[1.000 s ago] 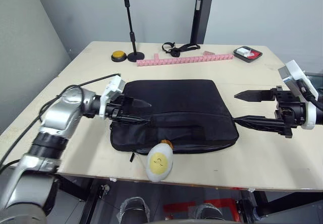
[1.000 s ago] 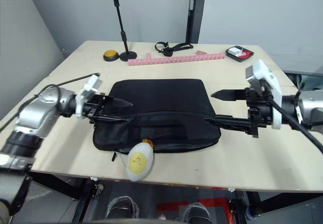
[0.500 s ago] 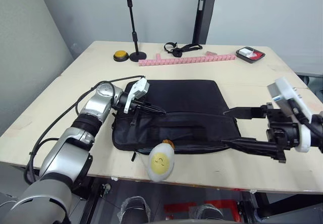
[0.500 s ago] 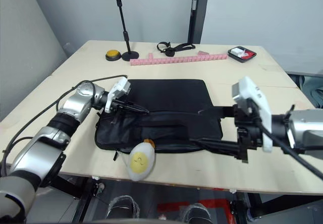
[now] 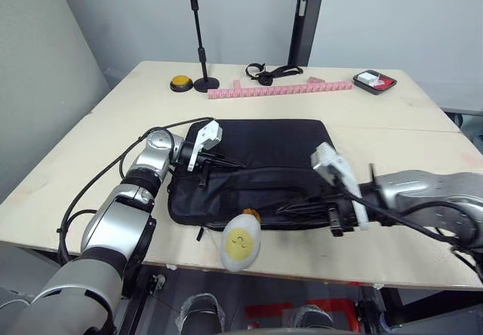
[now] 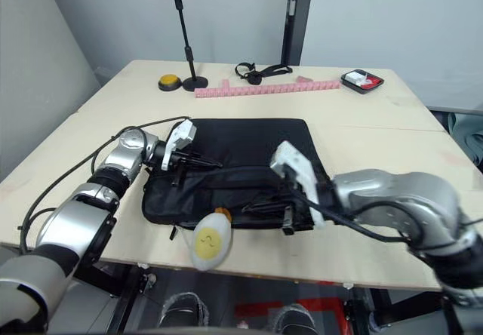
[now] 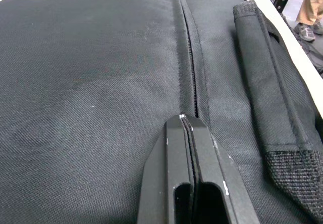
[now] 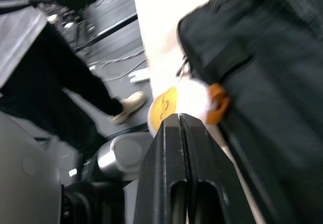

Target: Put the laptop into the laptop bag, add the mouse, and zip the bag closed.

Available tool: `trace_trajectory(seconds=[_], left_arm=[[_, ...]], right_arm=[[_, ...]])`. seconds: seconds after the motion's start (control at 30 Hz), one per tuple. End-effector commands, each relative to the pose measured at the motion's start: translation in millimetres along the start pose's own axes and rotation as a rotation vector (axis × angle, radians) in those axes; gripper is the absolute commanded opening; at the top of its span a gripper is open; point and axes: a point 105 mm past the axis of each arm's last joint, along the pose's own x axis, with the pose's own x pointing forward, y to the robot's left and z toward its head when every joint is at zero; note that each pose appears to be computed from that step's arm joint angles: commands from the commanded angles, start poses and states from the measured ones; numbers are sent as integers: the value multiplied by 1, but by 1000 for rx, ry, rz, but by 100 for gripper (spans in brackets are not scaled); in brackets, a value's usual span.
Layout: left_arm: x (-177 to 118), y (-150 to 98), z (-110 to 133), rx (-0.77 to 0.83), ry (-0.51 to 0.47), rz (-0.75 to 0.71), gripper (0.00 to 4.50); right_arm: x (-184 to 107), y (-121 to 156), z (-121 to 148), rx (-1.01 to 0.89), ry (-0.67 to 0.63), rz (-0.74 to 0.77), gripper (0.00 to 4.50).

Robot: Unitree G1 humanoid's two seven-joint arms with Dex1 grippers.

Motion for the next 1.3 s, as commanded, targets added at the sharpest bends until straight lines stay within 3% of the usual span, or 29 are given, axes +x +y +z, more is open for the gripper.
trace_trajectory(seconds=[0.03,0.1,0.13,0.2,0.4,0.57,0.77,1.1,1.2,1.3], left_arm=[[-5,-1,-7,-8,29,2,0],[-8,-3,-10,-11,37,4,0],[-8,-3,-11,-13,39,3,0],[-9,-4,-13,-26,41,-3,0],[-9,-7,-24,-9,104,-8,0],[-9,-5,-25,-5,117,2,0],[-10,-9,-38,22,194,-14,0],[-8,-6,-37,34,203,-5,0],[-8,-6,-38,33,203,-6,0],[-7,-6,-38,34,205,-6,0]], right_arm=[[3,-3,6,-56,-2,2,6],[9,-8,16,-113,-67,-18,6],[10,-9,21,-108,-113,-11,28],[12,-8,22,-74,-131,21,84],[17,-7,10,-110,-25,45,297],[23,-11,7,-133,29,46,449],[42,-25,0,-157,156,28,449],[62,-31,1,-114,168,74,449],[65,-32,1,-107,170,83,376],[68,-37,-2,-100,185,73,261]])
